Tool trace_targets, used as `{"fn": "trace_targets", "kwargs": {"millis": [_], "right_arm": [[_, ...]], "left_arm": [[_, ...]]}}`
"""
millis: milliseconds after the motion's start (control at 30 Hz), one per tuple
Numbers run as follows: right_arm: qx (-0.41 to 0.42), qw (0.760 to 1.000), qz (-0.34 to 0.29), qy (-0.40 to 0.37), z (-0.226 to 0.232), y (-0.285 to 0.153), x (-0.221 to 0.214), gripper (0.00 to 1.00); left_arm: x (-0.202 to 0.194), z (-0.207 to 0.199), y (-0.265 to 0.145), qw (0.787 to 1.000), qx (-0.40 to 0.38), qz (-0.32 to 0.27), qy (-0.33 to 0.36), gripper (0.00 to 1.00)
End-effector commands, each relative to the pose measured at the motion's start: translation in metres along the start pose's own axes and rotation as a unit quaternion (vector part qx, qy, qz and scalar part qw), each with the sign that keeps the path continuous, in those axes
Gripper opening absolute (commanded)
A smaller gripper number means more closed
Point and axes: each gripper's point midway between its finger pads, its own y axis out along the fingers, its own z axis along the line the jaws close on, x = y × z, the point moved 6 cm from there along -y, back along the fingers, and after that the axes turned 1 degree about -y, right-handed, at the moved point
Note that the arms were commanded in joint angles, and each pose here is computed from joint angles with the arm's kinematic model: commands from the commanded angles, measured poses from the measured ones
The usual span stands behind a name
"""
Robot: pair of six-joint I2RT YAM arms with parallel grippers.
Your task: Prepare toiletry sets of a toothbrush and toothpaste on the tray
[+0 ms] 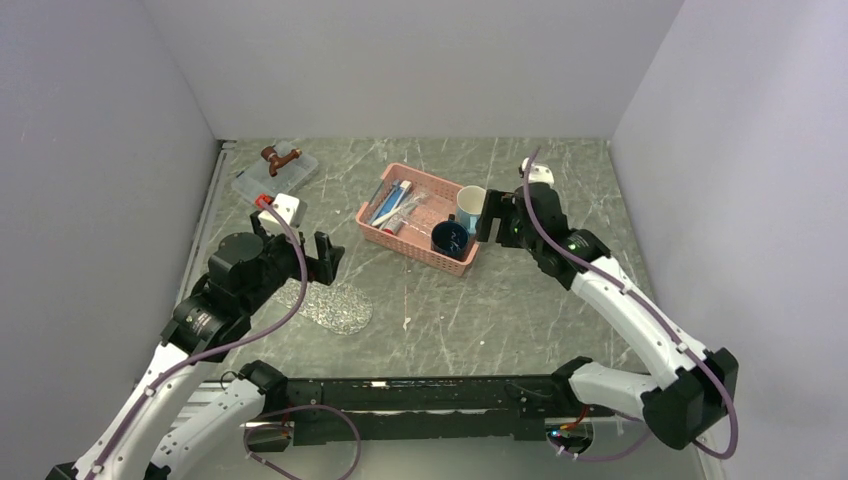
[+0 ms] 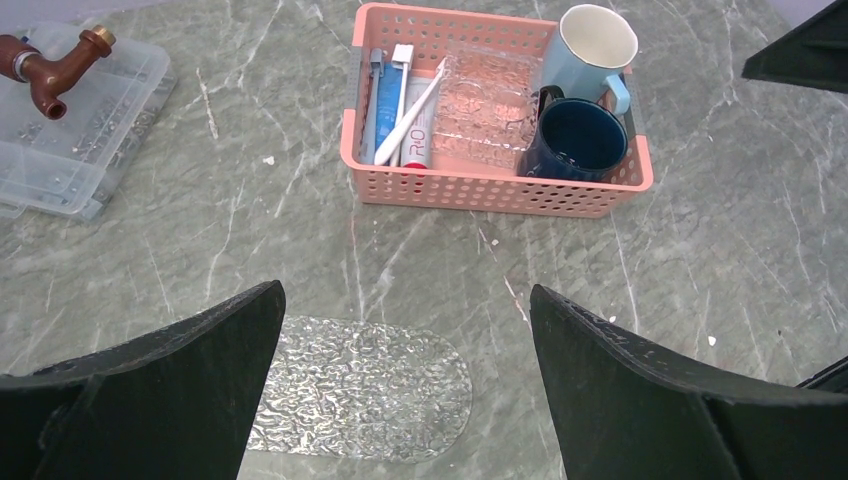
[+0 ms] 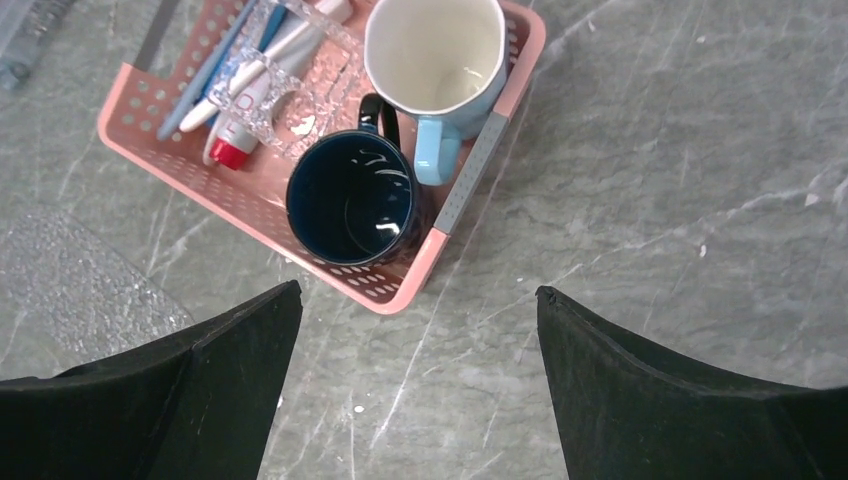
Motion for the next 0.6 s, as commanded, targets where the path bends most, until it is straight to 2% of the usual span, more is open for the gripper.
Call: {"fn": "trace_targets", "kwargs": {"millis": [0,100,167,500,567], "right_arm": [[-0.022,0.999,0.005,0.030,0.007,0.010,0.006,0.88],[-0.046,0.998,0.019,0.050,0.006,0.023,0.000,0.83],[-0.056,0.996,0.025,0.064,0.006,0.032,-0.004,0.74],[-0.129,0.985,0.026,0.115,-0.001,0.066,-0.015,0.60],[-0.144,0.982,0.027,0.121,-0.002,0.072,-0.016,0.55]], "left_arm": [[0.005,0.000,0.002,1.000,0.000,-0.009,0.000,0.99],[0.005,-0.001,0.001,1.000,-0.003,-0.011,0.001,0.99],[0.005,-0.002,0.000,1.000,-0.005,-0.012,0.002,0.99],[0.004,-0.003,0.000,1.000,-0.011,-0.010,0.004,0.99],[0.005,-0.003,0.000,1.000,-0.012,-0.012,0.003,0.99]]}}
